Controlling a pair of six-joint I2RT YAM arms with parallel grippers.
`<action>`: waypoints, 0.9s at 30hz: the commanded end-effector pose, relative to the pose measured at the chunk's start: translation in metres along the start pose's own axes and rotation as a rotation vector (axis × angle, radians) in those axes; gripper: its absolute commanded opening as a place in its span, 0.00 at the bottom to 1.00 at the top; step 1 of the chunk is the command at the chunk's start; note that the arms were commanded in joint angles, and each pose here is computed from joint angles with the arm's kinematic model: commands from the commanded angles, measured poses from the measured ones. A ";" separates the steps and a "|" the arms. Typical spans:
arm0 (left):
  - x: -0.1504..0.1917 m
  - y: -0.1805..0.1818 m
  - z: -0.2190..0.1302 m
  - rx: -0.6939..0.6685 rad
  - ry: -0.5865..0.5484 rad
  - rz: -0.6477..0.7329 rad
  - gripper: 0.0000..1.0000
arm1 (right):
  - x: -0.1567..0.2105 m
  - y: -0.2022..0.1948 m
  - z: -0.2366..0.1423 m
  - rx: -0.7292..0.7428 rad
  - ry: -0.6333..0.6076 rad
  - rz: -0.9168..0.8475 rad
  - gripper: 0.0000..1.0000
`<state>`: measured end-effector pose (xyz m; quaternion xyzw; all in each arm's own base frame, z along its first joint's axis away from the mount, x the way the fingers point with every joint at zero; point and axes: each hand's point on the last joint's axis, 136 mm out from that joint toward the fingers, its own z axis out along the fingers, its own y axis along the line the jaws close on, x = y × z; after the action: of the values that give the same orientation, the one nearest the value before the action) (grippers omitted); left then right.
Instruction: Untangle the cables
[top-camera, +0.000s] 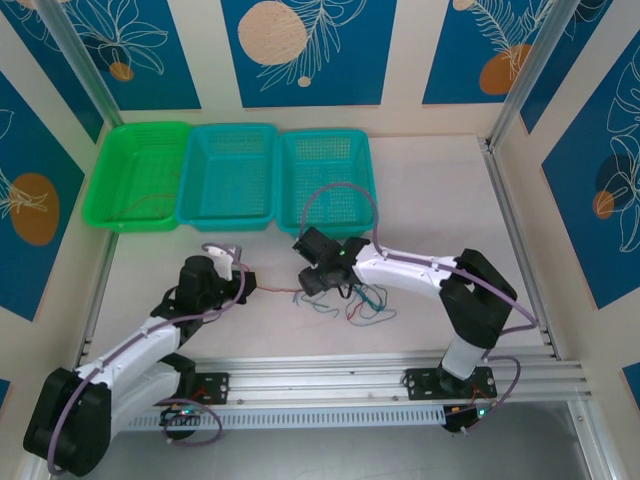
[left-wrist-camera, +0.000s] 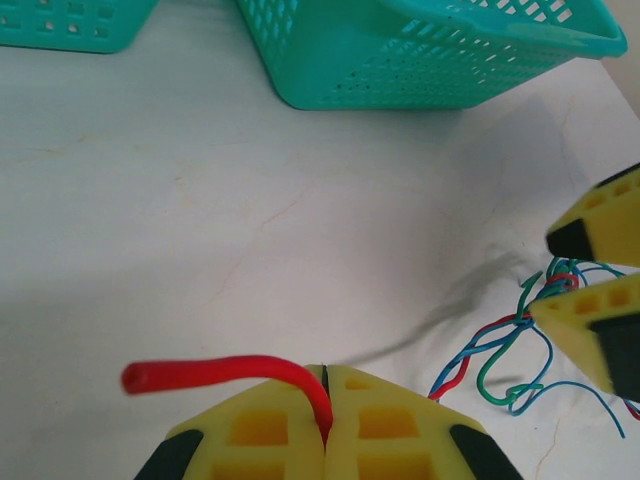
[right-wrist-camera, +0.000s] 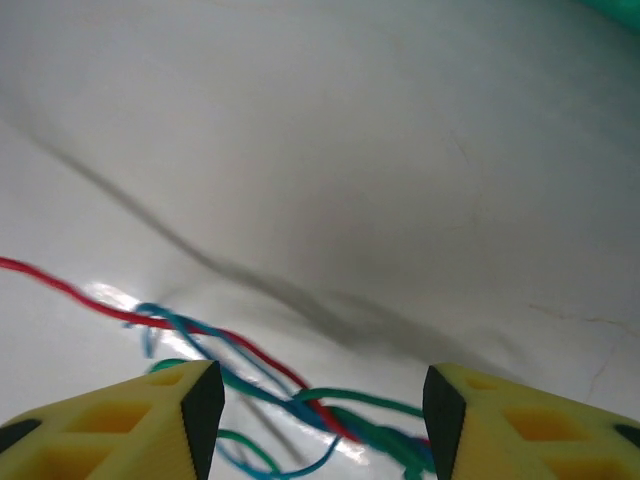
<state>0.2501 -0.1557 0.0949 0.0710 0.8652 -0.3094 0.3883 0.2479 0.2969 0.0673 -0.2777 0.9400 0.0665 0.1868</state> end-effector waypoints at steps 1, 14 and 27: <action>0.000 0.005 -0.004 -0.033 -0.010 0.021 0.00 | 0.009 0.019 0.000 -0.145 0.056 -0.142 0.57; -0.019 0.028 -0.026 -0.212 -0.102 0.002 0.00 | 0.047 -0.033 0.038 0.161 0.211 -0.002 0.32; -0.028 0.089 -0.076 -0.596 -0.205 -0.070 0.00 | 0.105 -0.105 0.020 0.411 0.352 0.280 0.23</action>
<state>0.2465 -0.0798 0.0992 -0.0427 0.8840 -0.1510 0.4405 0.2551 0.2384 0.0206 -0.1504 0.9807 -0.0110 0.1243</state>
